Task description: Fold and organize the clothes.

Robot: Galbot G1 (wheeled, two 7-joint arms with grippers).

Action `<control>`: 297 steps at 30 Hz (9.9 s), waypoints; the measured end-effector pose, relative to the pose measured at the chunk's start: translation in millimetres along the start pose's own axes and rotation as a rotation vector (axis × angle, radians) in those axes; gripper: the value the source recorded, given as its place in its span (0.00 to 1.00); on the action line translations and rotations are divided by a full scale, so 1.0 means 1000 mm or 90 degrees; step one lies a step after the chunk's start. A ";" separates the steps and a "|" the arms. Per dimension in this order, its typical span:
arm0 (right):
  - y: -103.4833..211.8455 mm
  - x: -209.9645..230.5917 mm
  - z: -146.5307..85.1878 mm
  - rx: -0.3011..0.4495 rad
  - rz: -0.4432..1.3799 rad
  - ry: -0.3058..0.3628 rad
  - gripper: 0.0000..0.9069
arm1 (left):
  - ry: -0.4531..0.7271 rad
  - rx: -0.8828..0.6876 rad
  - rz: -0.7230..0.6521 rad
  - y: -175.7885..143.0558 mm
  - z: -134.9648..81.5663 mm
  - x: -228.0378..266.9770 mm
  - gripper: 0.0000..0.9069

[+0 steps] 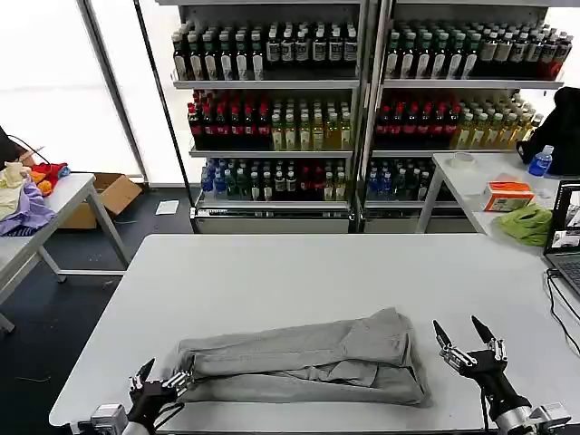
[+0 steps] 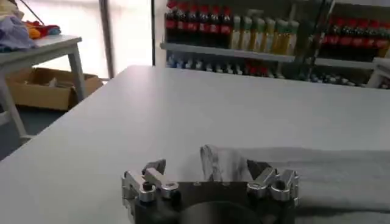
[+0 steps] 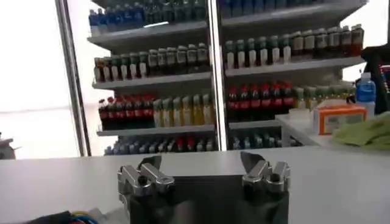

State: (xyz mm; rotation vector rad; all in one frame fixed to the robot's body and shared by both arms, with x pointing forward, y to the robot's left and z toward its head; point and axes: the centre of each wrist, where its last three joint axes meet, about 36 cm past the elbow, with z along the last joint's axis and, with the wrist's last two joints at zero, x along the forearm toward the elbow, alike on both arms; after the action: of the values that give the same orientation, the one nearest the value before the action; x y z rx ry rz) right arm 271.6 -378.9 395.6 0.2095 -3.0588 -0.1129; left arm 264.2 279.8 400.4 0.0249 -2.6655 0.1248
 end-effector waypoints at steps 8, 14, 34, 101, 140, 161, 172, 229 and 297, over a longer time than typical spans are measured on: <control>-0.003 0.004 0.005 -0.001 0.010 -0.009 1.00 | 0.014 0.023 0.002 -0.007 0.018 -0.011 0.00; -0.004 0.005 0.006 -0.002 0.016 -0.015 1.00 | 0.013 0.034 0.006 -0.015 0.028 -0.015 0.00; -0.007 0.002 0.003 -0.010 0.021 -0.026 1.00 | -0.044 0.017 0.010 -0.011 0.023 -0.022 0.00; 0.005 0.007 -0.008 -0.028 0.031 -0.033 1.00 | 0.040 0.117 0.237 -0.108 -0.031 -0.069 1.00; 0.022 -0.008 -0.004 -0.049 0.007 -0.013 1.00 | 0.011 0.046 0.054 0.046 -0.052 -0.037 1.00; 0.024 -0.021 -0.007 -0.056 -0.005 -0.001 1.00 | 0.043 0.001 0.063 0.019 -0.012 -0.046 0.56; 0.020 -0.021 -0.010 -0.056 0.005 -0.002 1.00 | 0.044 0.011 0.071 0.002 0.001 -0.052 0.04; 0.024 -0.022 0.000 -0.085 0.012 -0.019 1.00 | -0.094 -0.011 0.046 0.036 -0.150 -0.047 0.04; 0.210 -0.170 0.004 -0.233 -0.190 0.328 0.00 | -0.172 0.047 -0.009 0.045 -0.098 -0.027 1.00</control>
State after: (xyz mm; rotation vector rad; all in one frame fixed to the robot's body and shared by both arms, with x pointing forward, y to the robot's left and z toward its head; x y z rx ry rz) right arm 411.2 -147.9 396.3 0.5660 -2.4248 -0.5364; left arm 331.1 333.0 471.0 0.0911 -2.9281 0.2295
